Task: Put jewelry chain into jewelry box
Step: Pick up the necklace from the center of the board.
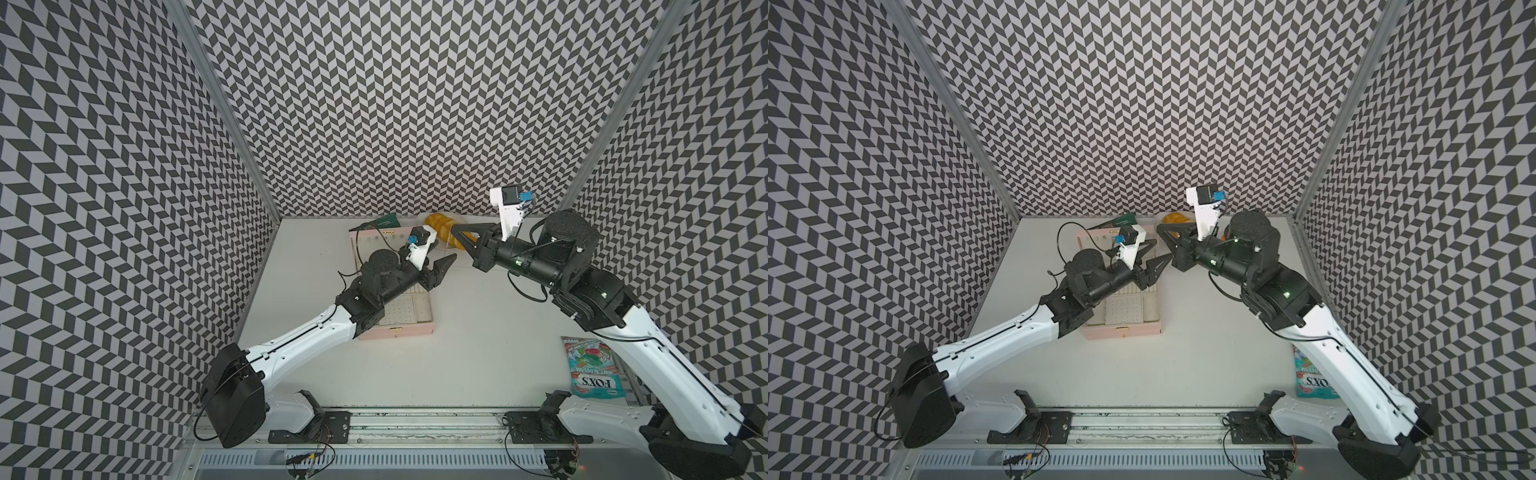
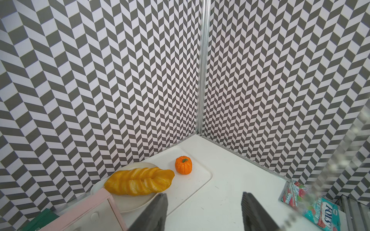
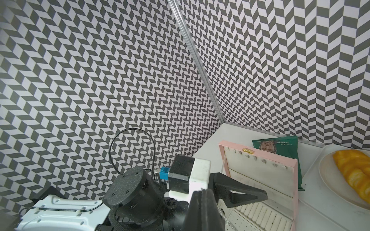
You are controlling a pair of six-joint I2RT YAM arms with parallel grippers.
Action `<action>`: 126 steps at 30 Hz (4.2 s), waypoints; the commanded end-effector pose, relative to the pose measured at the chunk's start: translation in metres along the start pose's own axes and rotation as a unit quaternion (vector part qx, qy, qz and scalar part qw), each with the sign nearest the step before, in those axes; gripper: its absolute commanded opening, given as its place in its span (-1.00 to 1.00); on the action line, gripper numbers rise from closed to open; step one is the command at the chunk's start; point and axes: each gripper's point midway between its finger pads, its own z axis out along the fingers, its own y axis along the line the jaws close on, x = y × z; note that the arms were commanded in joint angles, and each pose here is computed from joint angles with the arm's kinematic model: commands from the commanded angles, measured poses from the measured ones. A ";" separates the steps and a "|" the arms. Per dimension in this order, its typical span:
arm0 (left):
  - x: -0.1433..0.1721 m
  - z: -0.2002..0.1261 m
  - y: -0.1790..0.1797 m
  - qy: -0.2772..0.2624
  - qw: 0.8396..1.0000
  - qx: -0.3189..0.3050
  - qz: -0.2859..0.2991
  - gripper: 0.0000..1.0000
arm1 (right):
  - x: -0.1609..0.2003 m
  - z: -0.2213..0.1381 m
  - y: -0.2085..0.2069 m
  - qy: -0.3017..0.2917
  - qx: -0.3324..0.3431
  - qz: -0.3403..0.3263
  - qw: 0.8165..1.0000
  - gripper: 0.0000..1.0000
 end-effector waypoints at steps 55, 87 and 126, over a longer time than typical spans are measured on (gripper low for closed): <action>-0.017 -0.015 -0.040 -0.016 0.994 0.108 0.001 -0.47 | -0.009 -0.014 -0.001 -0.038 0.014 0.001 0.999 -1.00; 0.010 -0.012 -0.040 0.024 0.994 0.109 0.001 -0.61 | -0.007 -0.016 -0.003 -0.040 0.016 0.002 0.999 -1.00; 0.033 -0.011 -0.032 0.045 0.995 0.088 0.007 -0.99 | -0.004 -0.011 -0.007 -0.036 0.022 -0.003 0.999 -1.00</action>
